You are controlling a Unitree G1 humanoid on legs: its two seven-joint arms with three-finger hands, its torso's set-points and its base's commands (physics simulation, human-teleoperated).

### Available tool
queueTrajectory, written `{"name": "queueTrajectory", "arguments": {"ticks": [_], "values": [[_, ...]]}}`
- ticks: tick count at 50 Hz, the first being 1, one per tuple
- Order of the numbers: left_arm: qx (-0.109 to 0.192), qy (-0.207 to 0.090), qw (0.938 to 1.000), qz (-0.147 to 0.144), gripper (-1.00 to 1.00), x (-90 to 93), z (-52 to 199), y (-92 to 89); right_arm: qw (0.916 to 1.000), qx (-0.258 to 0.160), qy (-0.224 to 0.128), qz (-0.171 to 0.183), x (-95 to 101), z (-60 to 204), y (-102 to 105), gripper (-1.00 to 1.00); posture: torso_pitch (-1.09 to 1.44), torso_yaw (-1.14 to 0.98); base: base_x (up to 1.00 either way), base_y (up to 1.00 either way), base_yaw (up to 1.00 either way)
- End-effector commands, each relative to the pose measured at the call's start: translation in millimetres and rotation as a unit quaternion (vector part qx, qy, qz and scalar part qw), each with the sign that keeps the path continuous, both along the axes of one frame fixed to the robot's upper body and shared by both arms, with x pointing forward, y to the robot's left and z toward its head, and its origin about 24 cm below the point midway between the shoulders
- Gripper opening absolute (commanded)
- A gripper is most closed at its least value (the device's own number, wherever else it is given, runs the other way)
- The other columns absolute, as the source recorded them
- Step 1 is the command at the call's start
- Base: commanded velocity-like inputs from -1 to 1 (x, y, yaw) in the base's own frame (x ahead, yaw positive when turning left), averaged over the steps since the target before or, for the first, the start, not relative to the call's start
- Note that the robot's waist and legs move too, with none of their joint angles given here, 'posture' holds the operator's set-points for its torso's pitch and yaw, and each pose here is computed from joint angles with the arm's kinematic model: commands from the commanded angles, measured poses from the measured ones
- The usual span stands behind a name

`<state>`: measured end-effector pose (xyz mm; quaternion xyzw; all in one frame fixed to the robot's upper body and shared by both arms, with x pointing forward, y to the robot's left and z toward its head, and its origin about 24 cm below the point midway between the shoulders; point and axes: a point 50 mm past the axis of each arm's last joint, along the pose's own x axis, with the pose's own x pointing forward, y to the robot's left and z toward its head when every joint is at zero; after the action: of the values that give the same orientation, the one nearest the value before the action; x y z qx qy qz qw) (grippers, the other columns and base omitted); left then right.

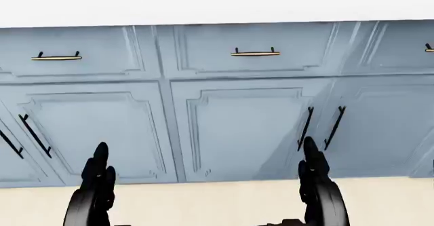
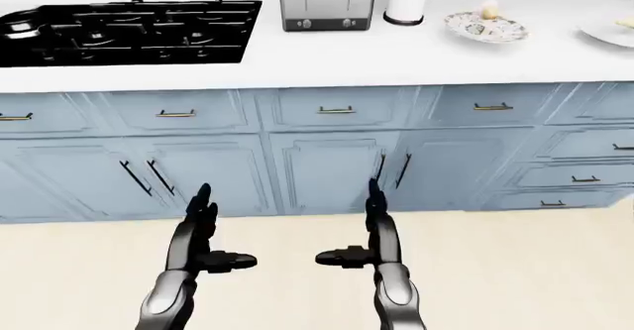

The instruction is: Move the dessert items from the plate to the tray.

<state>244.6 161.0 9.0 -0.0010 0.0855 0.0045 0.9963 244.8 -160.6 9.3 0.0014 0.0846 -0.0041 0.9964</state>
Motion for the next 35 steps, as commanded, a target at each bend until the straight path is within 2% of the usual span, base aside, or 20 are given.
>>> {"name": "queueTrajectory", "arguments": {"ticks": [1,10,13,16,19,23,35], "values": [[0.003,-0.089,0.996,-0.012,1.0,9.7,44,1.4,0.996,0.003,-0.089,0.006,9.9,42,0,1.0,0.0,0.0,0.0,0.0,0.0],[0.01,-0.084,0.9962,-0.022,1.0,10.1,64,-1.8,0.9955,-0.023,-0.092,0.009,10.4,51,1,1.0,0.0,0.0,0.0,0.0,0.0],[0.015,-0.086,0.996,-0.016,1.0,13.6,79,-1.1,0.9951,-0.031,-0.094,0.009,10.1,62,-1,1.0,0.0,0.0,0.0,0.0,0.0],[0.015,-0.081,0.9963,-0.026,1.0,14.5,92,-3.2,0.9951,-0.036,-0.092,0.01,12.1,71,-4,1.0,0.0,0.0,0.0,0.0,0.0],[0.022,-0.086,0.9957,-0.026,1.0,17.2,108,-3.0,0.9944,-0.033,-0.1,0.005,13.2,85,-8,1.0,0.0,0.0,0.0,0.0,0.0],[0.015,-0.096,0.995,-0.021,1.0,20.4,137,1.0,0.9935,-0.033,-0.107,0.016,17.3,109,-11,1.0,0.0,0.0,0.02,-0.03,0.0],[0.011,-0.114,0.9932,-0.022,1.0,20.9,172,-1.1,0.9908,-0.034,-0.128,0.029,19.7,138,-14,1.0,0.0,0.0,0.42,-0.6,0.0]]}}
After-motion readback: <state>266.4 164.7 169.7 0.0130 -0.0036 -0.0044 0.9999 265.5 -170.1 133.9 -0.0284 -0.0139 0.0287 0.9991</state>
